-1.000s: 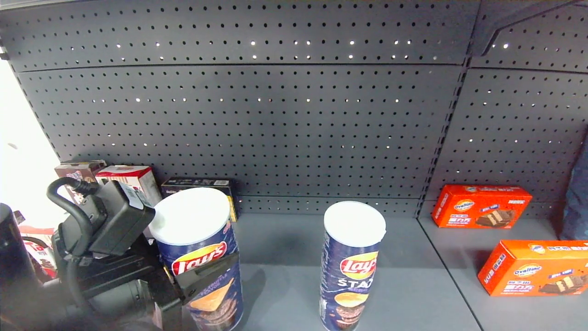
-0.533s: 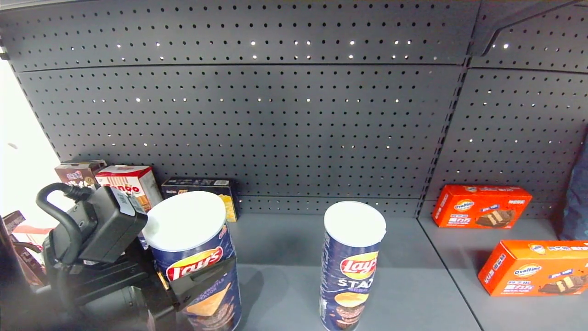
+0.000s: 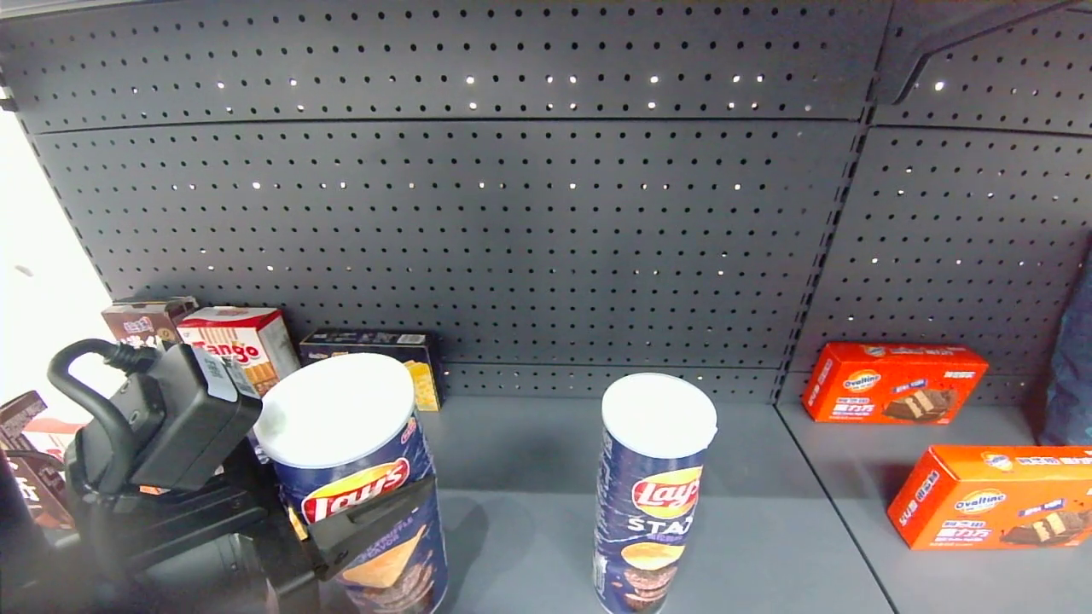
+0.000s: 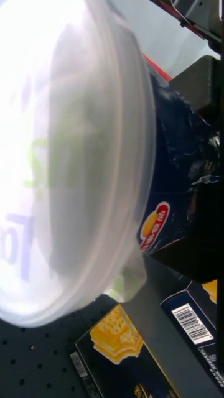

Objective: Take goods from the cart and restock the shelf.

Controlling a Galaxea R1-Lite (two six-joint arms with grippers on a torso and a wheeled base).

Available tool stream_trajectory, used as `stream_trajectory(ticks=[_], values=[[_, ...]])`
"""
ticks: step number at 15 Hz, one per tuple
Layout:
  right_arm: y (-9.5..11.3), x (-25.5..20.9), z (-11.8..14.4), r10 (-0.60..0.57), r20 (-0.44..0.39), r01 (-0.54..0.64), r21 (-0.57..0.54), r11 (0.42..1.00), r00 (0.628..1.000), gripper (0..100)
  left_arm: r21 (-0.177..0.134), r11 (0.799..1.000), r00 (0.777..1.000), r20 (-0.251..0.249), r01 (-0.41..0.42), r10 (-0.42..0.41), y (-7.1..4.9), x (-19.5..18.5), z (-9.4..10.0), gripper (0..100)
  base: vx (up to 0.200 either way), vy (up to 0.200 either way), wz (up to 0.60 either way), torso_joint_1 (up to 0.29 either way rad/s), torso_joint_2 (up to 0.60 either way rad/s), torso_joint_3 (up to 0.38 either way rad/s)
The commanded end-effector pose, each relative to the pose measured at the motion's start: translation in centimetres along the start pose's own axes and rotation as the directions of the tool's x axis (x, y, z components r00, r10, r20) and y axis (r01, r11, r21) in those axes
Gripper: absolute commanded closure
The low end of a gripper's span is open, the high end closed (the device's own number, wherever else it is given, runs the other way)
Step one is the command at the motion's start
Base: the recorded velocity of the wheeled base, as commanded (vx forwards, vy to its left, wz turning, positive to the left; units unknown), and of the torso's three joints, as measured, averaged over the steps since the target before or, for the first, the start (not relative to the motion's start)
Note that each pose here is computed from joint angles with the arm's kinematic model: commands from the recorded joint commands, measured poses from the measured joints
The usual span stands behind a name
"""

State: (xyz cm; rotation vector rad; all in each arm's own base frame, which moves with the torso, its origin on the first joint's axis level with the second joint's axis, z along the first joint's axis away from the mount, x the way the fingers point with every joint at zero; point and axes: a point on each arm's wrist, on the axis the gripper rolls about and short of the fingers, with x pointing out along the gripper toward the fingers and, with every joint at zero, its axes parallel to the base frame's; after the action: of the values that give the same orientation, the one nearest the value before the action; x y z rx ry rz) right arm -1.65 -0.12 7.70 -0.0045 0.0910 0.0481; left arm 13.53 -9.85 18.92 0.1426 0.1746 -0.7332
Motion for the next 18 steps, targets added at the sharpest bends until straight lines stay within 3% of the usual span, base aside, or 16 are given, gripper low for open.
stream_trajectory(ticks=[1,2,3,11,13,15,18], values=[[0.0,0.0,0.0,-0.001,-0.004,0.001,0.000,1.000,1.000,0,-0.001,1.000,1.000,-0.006,0.000,0.000,0.0,-0.2,-0.3,100,0.000,0.000,0.00,0.000,0.00,0.000],[0.0,0.0,0.0,-0.002,-0.004,0.002,0.000,1.000,1.000,0,0.000,1.000,1.000,-0.009,0.000,0.000,0.0,-0.2,-0.4,100,0.000,0.000,0.00,0.000,0.00,0.000],[0.2,-0.4,-0.1,-0.083,0.051,0.083,0.014,0.996,0.995,0,0.002,1.000,1.000,-0.006,0.017,-0.017,-0.2,-0.1,-0.3,100,0.000,0.000,0.00,0.000,0.00,0.000],[0.1,-0.5,-0.2,-0.057,0.069,0.057,0.012,0.998,0.996,0,0.003,0.999,0.999,-0.015,0.043,-0.043,-0.5,-0.1,-0.5,100,0.000,0.000,0.00,0.000,0.00,0.000],[0.1,-0.5,-0.2,-0.057,0.069,0.057,0.012,0.998,0.996,0,0.009,0.999,0.999,0.019,0.043,-0.043,-0.5,0.1,1.0,100,0.000,0.000,0.00,0.000,0.00,0.000],[0.1,-0.5,-0.2,-0.057,0.069,0.057,0.012,0.998,0.996,0,0.003,0.999,0.999,0.015,0.034,-0.034,0.0,0.7,3.0,100,0.000,0.000,0.00,0.000,0.00,0.000],[0.1,-0.5,-0.2,-0.057,0.069,0.057,0.012,0.998,0.996,0,-0.014,1.000,1.000,-0.004,-0.004,0.004,1.2,2.7,3.8,100,0.000,0.000,0.00,0.000,0.00,0.000]])
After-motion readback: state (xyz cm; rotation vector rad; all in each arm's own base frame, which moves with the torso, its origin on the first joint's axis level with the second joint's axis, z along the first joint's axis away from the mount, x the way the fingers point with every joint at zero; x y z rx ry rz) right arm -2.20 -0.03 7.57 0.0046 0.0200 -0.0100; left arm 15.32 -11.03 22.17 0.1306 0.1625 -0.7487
